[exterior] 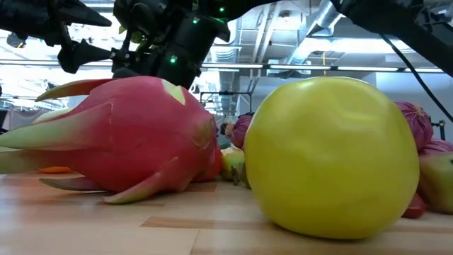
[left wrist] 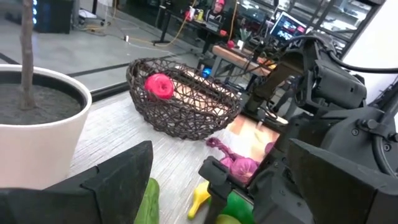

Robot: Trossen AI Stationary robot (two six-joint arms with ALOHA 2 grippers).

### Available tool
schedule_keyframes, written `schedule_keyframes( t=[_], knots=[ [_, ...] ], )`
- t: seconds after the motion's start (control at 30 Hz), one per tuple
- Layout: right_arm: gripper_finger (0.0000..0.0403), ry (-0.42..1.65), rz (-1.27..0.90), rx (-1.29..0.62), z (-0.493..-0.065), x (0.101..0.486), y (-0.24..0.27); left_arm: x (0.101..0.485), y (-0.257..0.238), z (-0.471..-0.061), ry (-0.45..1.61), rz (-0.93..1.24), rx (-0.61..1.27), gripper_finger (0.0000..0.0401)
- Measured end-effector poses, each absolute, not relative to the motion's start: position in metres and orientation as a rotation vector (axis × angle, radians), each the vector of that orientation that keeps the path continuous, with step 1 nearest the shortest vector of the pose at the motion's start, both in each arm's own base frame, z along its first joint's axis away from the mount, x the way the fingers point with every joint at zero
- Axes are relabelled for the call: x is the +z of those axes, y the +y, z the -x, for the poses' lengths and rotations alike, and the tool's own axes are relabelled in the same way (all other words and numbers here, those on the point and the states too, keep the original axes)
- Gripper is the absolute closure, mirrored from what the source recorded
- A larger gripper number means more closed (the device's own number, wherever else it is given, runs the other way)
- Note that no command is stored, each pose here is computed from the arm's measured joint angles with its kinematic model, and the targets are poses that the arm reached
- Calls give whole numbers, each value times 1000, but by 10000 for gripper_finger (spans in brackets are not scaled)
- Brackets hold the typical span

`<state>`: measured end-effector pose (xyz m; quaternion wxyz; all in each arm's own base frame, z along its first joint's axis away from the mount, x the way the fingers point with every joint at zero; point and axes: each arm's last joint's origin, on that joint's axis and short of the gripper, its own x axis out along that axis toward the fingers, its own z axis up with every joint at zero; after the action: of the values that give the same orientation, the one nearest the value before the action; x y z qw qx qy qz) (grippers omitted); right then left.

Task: Build produce basket
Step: Put the pear into the wire basket

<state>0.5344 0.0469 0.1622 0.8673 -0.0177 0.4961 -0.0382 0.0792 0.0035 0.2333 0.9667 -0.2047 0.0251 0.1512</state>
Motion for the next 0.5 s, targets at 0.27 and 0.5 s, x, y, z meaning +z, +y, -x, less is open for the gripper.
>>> schedule_keyframes(
  t=[0.27, 0.5],
  knots=[
    [94, 1034, -6, -111, -535, 163, 41, 233, 4, -79, 49, 422, 309, 46],
    [93, 986, -60, -139, -533, 196, 35, 233, 4, -79, 49, 422, 309, 46]
  ],
)
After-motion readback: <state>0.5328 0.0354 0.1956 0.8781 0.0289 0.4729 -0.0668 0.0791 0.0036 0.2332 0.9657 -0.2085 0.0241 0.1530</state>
